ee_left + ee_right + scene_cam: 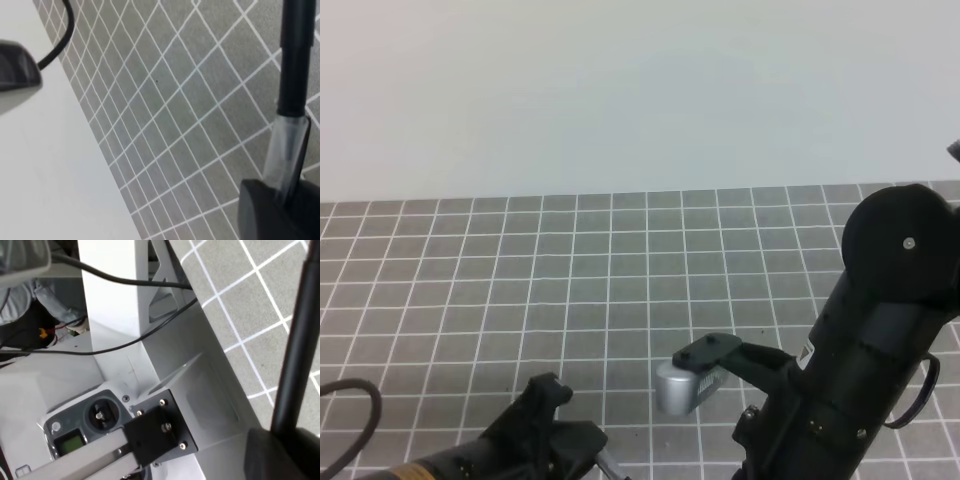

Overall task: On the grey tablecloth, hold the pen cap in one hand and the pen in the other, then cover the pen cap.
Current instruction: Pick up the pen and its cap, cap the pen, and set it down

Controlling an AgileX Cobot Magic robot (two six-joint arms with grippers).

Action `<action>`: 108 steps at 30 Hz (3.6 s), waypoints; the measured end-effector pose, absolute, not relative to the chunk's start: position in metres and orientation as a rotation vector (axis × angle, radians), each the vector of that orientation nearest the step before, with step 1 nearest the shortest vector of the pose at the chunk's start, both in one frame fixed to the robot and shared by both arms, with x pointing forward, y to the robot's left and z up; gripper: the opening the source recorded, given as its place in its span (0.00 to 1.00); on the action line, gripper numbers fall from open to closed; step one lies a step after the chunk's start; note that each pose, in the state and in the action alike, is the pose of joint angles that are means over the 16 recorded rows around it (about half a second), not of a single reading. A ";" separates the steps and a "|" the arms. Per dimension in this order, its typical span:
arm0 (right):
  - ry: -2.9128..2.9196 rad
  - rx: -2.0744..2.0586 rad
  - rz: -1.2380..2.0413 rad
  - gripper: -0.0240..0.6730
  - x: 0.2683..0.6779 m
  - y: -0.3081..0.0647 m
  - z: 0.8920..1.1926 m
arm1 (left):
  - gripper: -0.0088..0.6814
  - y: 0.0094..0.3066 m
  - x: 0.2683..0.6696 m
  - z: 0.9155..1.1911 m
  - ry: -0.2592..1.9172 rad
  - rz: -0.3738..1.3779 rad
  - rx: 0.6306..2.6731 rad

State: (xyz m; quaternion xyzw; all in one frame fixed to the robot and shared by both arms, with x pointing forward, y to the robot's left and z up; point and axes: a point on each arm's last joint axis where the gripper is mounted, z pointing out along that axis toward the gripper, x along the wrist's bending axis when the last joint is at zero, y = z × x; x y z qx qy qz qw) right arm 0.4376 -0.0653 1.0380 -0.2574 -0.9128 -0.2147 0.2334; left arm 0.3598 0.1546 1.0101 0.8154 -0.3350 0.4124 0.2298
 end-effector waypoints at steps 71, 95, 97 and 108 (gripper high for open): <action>-2.444 -0.825 -0.680 0.13 0.451 -0.050 1.021 | 0.14 0.150 0.358 1.004 -0.778 1.022 2.285; -2.363 -1.377 -1.000 0.13 0.514 -0.066 1.015 | 0.29 0.167 0.382 1.016 -0.286 1.095 2.262; -2.317 -1.458 -1.026 0.13 0.523 -0.068 1.010 | 0.23 0.169 0.384 1.018 -0.190 1.095 2.239; -2.089 -1.753 -1.006 0.13 0.556 -0.070 0.961 | 0.02 0.178 0.397 1.029 0.374 1.047 2.032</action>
